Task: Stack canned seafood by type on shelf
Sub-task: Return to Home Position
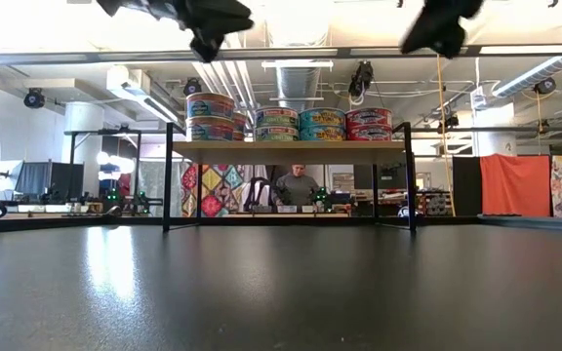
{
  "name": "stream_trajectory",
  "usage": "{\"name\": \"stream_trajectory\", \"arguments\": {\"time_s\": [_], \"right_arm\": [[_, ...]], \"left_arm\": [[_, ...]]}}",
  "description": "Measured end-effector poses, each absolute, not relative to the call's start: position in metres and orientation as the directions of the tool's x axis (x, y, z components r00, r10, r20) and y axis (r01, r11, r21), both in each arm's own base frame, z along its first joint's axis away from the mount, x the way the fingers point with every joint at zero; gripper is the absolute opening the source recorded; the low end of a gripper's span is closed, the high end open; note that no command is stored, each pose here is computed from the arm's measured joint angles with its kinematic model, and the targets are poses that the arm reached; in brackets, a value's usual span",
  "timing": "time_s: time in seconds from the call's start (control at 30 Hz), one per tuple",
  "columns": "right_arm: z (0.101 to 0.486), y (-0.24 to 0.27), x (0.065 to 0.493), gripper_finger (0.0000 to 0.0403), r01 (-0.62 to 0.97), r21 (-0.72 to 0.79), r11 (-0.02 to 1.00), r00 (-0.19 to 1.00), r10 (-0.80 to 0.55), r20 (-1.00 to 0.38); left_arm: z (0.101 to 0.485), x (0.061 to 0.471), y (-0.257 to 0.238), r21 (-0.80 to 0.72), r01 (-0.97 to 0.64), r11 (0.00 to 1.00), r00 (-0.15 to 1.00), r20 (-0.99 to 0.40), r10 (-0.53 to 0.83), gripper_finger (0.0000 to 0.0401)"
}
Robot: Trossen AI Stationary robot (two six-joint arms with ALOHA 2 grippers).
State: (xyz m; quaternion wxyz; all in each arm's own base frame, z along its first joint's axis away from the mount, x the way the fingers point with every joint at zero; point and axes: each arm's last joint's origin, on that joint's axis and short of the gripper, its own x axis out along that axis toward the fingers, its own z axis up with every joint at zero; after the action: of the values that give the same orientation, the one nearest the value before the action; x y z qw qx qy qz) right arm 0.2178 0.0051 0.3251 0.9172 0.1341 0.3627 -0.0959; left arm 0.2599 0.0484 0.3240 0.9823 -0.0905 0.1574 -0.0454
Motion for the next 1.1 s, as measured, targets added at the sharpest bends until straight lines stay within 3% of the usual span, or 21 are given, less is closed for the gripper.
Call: {"name": "stream_trajectory", "arguments": {"time_s": [0.13, 0.27, 0.4, 0.53, 0.83, 1.1], "right_arm": [[0.300, 0.006, 0.202, 0.0018, 0.264, 0.197, 0.944, 0.740, -0.067, -0.669], [0.268, 0.017, 0.194, 0.0018, 0.050, 0.212, 0.976, 0.844, 0.073, -0.532], [0.244, 0.027, 0.185, 0.0018, -0.221, 0.169, 0.960, 0.936, 0.258, -0.238], [0.235, 0.031, 0.166, 0.0018, -0.429, 0.098, 0.898, 0.903, 0.428, 0.030], [0.209, 0.026, 0.138, 0.0018, -0.388, 0.080, 0.918, 0.922, 0.388, 0.021], [0.220, 0.020, 0.104, 0.0018, -0.356, 0.044, 0.933, 0.911, 0.336, 0.239]], "left_arm": [[0.309, 0.283, 0.044, -0.206, 0.126, 0.970, 0.937, -0.296, -0.185, 0.0062], [0.295, 0.301, 0.044, -0.190, 0.166, 0.968, 0.933, -0.286, -0.217, 0.0062], [0.294, 0.307, 0.040, -0.224, 0.342, 0.912, 0.893, -0.223, -0.390, 0.0062], [0.296, 0.302, 0.037, -0.251, 0.436, 0.864, 0.850, -0.201, -0.487, 0.0062], [0.287, 0.298, 0.039, -0.284, 0.353, 0.892, 0.856, -0.288, -0.430, 0.0062], [0.270, 0.292, 0.034, -0.240, 0.386, 0.891, 0.862, -0.250, -0.441, 0.0062]]}}
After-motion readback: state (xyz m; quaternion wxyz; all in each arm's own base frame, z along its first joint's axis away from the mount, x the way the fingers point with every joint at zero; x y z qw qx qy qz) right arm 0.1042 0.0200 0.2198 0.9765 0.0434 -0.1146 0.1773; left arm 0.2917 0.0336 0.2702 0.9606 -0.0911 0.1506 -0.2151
